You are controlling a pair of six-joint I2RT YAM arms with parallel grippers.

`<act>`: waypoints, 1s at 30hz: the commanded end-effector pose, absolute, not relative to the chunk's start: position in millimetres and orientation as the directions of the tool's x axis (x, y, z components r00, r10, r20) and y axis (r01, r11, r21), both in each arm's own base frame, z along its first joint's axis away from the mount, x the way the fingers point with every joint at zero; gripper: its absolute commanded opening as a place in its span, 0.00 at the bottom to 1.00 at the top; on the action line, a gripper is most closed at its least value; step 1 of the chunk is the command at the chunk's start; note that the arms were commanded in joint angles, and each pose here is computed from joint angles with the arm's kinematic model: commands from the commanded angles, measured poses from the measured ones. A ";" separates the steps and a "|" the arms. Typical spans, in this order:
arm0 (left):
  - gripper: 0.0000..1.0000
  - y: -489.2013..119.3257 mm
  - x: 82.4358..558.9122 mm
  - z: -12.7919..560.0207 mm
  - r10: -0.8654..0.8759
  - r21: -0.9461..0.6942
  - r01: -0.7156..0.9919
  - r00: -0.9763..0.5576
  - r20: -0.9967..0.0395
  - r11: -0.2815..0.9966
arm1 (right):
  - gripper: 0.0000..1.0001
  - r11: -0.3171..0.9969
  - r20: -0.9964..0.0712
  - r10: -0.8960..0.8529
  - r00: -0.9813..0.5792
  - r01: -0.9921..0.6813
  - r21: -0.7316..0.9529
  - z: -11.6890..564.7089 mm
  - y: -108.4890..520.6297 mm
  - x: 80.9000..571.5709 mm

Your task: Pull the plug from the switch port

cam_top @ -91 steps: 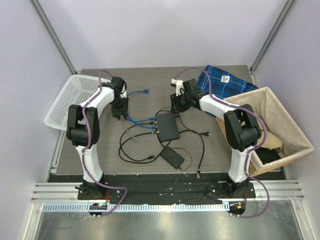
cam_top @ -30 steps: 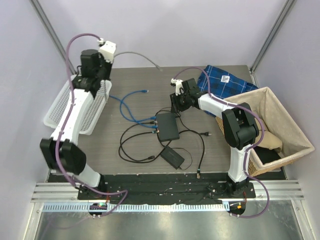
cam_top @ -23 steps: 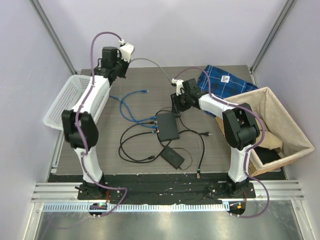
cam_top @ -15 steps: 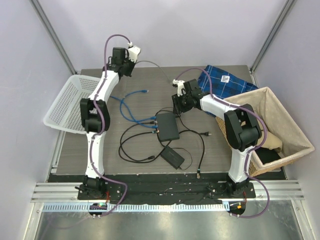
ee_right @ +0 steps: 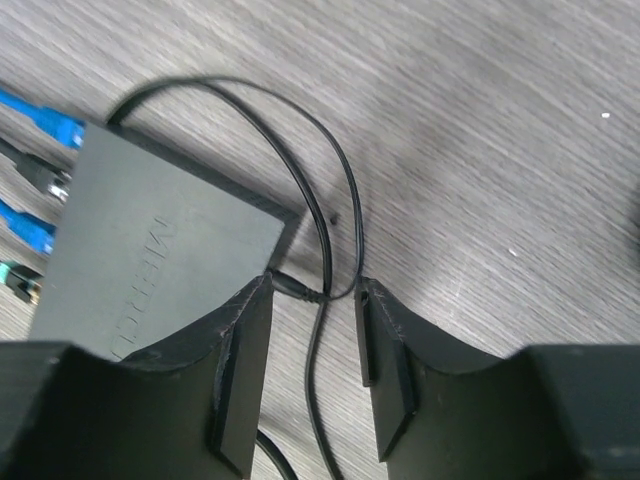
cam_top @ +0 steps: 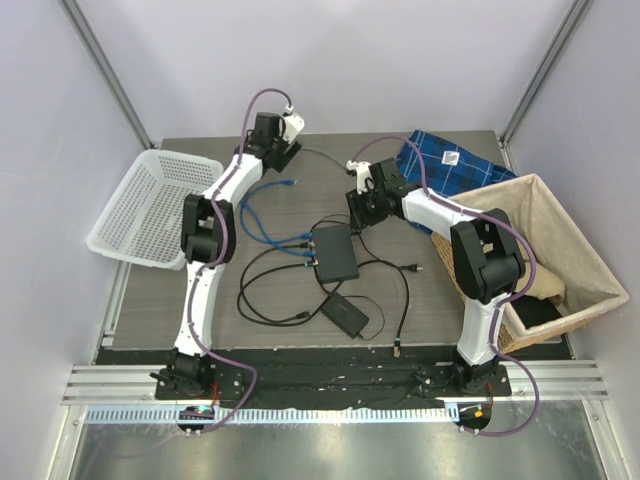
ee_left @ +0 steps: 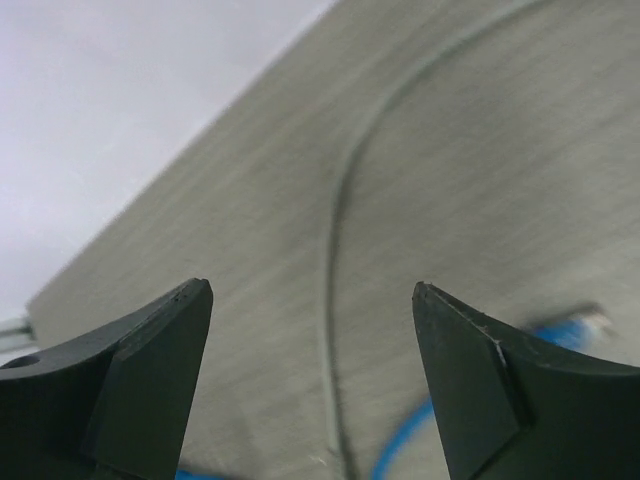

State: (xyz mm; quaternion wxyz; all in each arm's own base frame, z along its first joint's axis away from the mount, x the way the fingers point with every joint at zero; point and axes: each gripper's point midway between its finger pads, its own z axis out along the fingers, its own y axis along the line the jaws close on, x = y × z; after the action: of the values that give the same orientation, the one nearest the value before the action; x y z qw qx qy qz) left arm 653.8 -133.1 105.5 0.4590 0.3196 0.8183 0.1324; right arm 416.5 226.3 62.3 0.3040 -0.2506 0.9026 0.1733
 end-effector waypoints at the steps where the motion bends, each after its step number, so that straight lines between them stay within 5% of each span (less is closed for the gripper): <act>1: 0.87 -145.0 628.1 224.1 0.516 0.453 0.268 -0.254 -0.818 0.850 | 0.51 0.788 -0.708 -0.384 -0.593 -0.610 0.083 112.0 213.8 424.6; 7: 0.87 -176.5 526.6 275.3 0.280 0.117 0.449 -0.316 -0.907 0.886 | 0.55 0.831 -0.756 -0.290 -0.587 -0.546 0.105 151.6 173.8 436.2; 10: 0.86 -212.8 444.1 274.1 0.294 -0.048 0.721 -0.342 -0.892 0.692 | 0.56 0.827 -0.755 -0.299 -0.584 -0.553 0.100 151.7 163.3 432.2; 13: 0.85 -219.7 385.5 256.2 0.384 -0.054 0.813 -0.330 -0.862 0.579 | 0.57 0.839 -0.743 -0.235 -0.627 -0.517 0.171 150.3 160.4 424.8; 18: 0.88 -210.5 352.7 245.2 0.384 -0.193 0.748 -0.522 -0.761 0.635 | 0.56 0.796 -0.778 -0.069 -0.624 -0.505 0.334 176.8 180.7 409.6; 24: 0.86 -216.2 336.1 199.0 0.286 -0.422 0.564 -0.778 -0.559 0.709 | 0.56 0.766 -0.813 -0.141 -0.564 -0.583 0.272 193.7 196.2 385.5; 25: 0.86 -216.6 349.7 207.5 0.248 -0.390 0.569 -0.742 -0.623 0.724 | 0.56 0.759 -0.820 -0.175 -0.545 -0.605 0.240 200.9 196.5 386.4; 30: 0.84 -223.5 357.7 187.7 0.207 -0.420 0.545 -0.755 -0.622 0.726 | 0.56 0.754 -0.720 -0.333 -0.609 -0.630 0.184 178.2 188.7 362.5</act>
State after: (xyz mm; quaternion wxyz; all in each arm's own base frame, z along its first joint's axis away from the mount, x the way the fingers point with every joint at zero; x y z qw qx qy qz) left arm 342.8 -212.2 165.1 0.2274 0.2340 0.9042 -0.2755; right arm 378.4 195.5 175.1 0.3751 -0.2318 0.8623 0.2489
